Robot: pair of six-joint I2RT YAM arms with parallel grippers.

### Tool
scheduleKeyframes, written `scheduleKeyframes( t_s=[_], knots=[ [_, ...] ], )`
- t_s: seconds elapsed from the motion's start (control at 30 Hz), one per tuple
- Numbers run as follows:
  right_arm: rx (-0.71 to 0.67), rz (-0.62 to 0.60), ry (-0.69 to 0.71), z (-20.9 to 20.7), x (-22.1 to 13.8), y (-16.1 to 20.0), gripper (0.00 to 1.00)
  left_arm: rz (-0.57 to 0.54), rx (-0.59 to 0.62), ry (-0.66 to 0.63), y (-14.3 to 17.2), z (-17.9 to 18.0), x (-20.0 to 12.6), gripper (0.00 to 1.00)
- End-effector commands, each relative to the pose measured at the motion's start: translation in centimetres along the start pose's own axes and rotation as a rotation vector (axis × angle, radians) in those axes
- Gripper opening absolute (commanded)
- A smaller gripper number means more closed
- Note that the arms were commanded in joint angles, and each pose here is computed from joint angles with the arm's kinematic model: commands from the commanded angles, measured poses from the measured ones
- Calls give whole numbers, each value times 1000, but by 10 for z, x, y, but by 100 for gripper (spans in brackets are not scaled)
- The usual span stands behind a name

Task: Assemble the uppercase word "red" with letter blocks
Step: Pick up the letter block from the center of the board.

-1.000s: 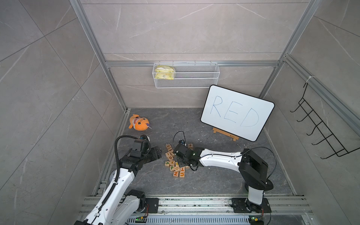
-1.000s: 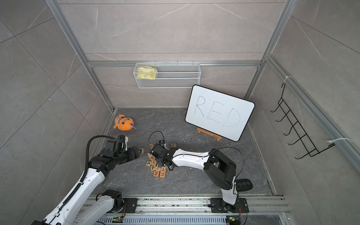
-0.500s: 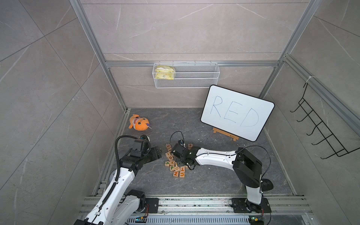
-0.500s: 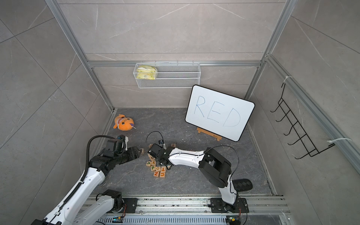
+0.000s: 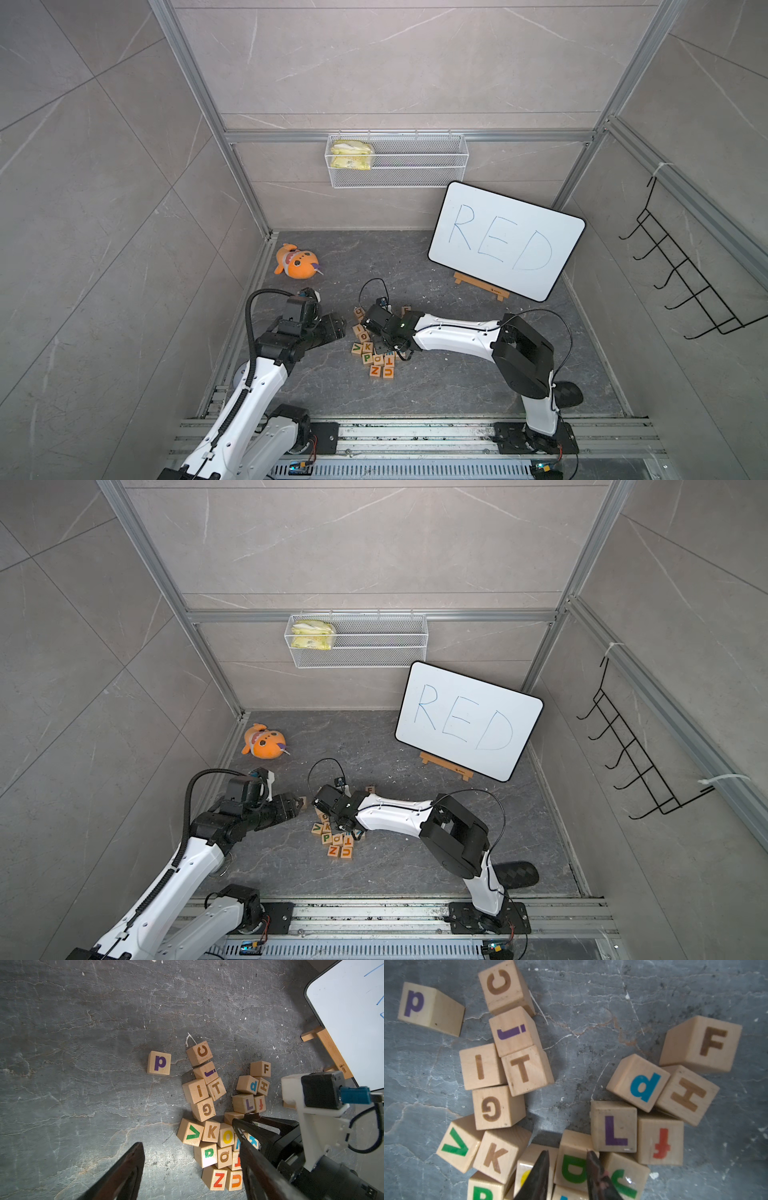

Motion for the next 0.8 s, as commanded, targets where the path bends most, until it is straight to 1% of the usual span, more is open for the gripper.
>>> scheduleKeyframes(
  t_s=[0.0, 0.3, 0.4, 0.57, 0.77],
  knots=[
    [-27, -13, 19, -1, -11, -3, 34, -31, 0, 45, -9, -11, -10, 76],
    [-4, -5, 98, -12, -12, 1, 33, -35, 1, 58, -9, -12, -11, 76],
    [-2, -23, 89, -12, -14, -1, 34, -33, 1, 59, -9, -13, -11, 76],
    [3, -7, 54, -5, -10, 0, 34, -32, 2, 63, -9, -13, -11, 76],
    [46, 4, 41, -3, -8, 2, 34, -41, 3, 64, -9, -12, -12, 76]
  ],
)
Point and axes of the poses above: each gripper's point midway between its finger pads, its own x axis out along the fingers, its own z axis along the line the jaws close on, y = z × x, the point moved 4 cm from there along -x, back along the fingers, and after that the axes turned 12 degrees about -x, right-handed, at the moved point
